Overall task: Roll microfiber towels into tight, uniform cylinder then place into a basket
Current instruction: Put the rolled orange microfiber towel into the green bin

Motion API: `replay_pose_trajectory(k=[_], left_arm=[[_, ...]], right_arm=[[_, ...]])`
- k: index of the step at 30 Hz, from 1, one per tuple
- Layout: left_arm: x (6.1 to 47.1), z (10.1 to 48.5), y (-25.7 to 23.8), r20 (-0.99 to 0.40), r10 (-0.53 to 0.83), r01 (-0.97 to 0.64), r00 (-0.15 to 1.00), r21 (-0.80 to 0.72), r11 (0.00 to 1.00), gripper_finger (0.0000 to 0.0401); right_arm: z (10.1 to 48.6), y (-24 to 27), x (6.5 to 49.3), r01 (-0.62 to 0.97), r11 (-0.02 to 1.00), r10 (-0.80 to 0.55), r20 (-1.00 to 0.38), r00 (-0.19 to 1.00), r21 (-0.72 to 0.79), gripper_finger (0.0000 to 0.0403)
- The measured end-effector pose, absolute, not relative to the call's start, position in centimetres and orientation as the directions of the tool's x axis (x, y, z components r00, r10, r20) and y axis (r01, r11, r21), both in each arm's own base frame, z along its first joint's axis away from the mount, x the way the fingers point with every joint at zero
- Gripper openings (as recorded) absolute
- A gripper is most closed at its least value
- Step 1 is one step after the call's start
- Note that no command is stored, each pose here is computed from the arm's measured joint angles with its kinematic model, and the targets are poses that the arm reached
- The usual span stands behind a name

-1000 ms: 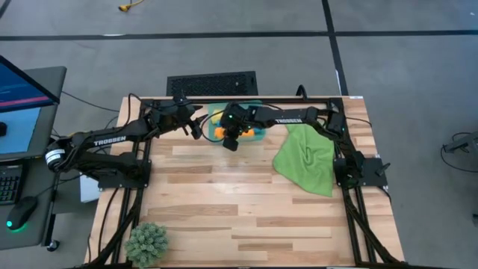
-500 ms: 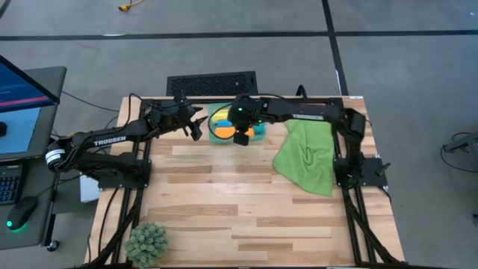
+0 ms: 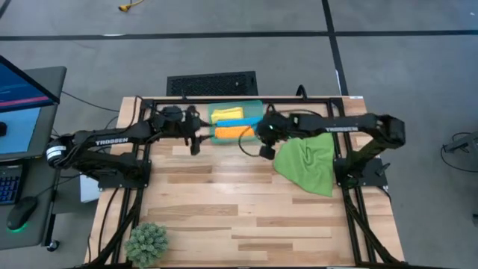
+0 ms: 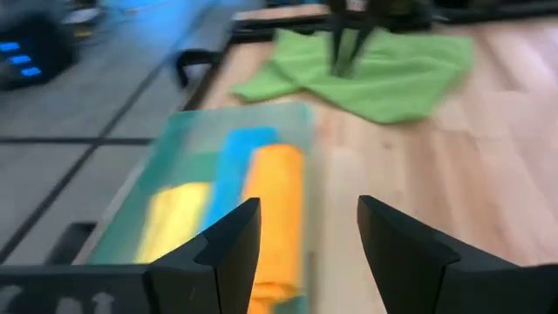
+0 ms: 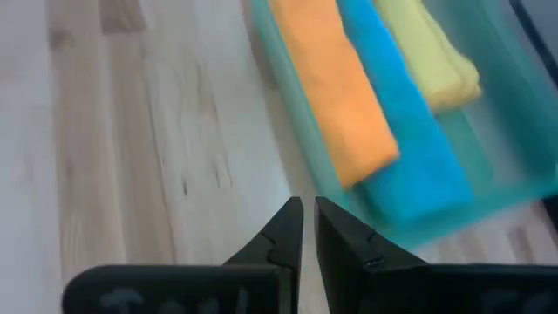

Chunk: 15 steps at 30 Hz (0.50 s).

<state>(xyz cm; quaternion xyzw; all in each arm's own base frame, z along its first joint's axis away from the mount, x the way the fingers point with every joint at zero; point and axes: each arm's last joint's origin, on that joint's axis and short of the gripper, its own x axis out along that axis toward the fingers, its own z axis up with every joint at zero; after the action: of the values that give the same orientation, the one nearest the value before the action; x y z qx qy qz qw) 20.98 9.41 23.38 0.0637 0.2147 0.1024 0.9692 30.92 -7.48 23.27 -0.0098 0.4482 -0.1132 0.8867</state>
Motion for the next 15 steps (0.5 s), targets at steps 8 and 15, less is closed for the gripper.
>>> replay_pose_trajectory(k=[8,15], left_arm=[[24.2,20.8,8.0,-0.431,0.106,-0.033,0.896,0.174,0.984,0.0185],[26.0,17.7,7.3,-0.510,0.009,0.054,0.860,0.109,0.993,0.0185]], right_arm=[[20.8,-4.9,27.3,0.303,0.938,-0.309,-0.807,0.502,-0.171,0.0054],[18.3,-2.9,25.2,0.355,0.920,-0.328,-0.820,0.469,-0.164,0.0054]])
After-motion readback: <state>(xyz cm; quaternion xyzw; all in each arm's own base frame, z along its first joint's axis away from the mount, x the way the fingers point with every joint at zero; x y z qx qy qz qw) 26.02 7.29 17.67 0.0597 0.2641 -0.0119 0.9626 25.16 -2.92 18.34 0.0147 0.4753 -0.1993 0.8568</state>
